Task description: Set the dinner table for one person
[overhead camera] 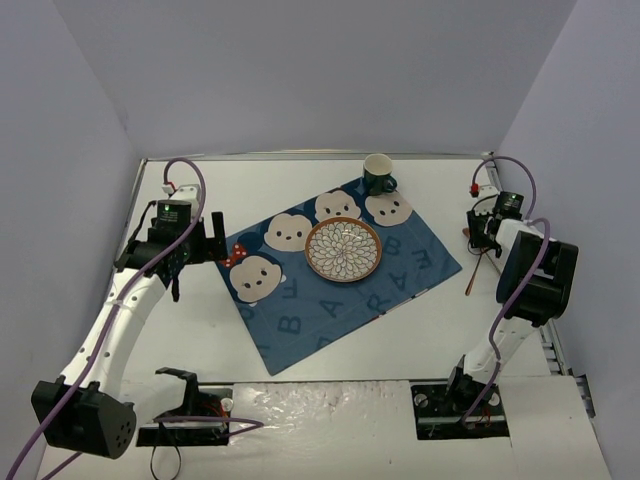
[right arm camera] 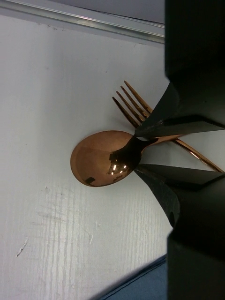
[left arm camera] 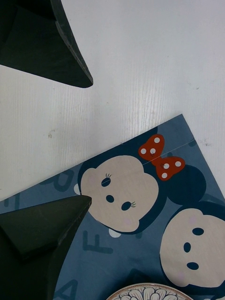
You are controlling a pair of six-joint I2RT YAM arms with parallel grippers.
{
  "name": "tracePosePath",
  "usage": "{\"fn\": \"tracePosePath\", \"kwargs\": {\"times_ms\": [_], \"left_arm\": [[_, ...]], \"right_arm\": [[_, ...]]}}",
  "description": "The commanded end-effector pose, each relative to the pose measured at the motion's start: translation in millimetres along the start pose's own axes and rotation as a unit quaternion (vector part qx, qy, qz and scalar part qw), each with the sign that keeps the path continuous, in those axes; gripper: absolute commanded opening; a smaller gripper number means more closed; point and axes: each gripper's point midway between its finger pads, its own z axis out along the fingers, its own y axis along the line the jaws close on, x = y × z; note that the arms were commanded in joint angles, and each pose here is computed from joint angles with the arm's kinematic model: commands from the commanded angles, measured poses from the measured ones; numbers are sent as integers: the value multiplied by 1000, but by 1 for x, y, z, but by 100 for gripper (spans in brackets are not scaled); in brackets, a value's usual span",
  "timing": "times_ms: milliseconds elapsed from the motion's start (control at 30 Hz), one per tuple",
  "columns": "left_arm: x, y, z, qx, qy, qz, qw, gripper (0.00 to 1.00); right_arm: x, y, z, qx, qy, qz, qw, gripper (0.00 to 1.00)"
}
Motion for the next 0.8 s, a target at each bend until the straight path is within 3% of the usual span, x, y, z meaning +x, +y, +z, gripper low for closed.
{"fn": "tracePosePath", "kwargs": {"times_ms": [0, 100, 233, 533, 667, 767], "left_arm": [[-14, -2, -3, 3, -23, 5, 1000, 97], [-14, -3, -3, 6, -22, 5, 1000, 97], [-14, -3, -2, 7, -23, 5, 1000, 97], [-15, -8, -3, 20, -27, 5, 999, 97], [-17, -18, -4, 51, -31, 6, 998, 97], [-20, -36, -6, 99, -38, 7, 994, 97]], "right_arm": [[-19, -4, 1, -3, -24, -4, 1000, 20], [-26, 1, -2, -6, -31, -8, 999, 6], [-46, 5, -11, -3, -53, -7, 999, 0], [-117, 14, -68, 13, -143, 35, 989, 0], [-153, 53, -99, -30, -190, 43, 980, 0], [-174, 110, -123, -111, -222, 30, 968, 0]]}}
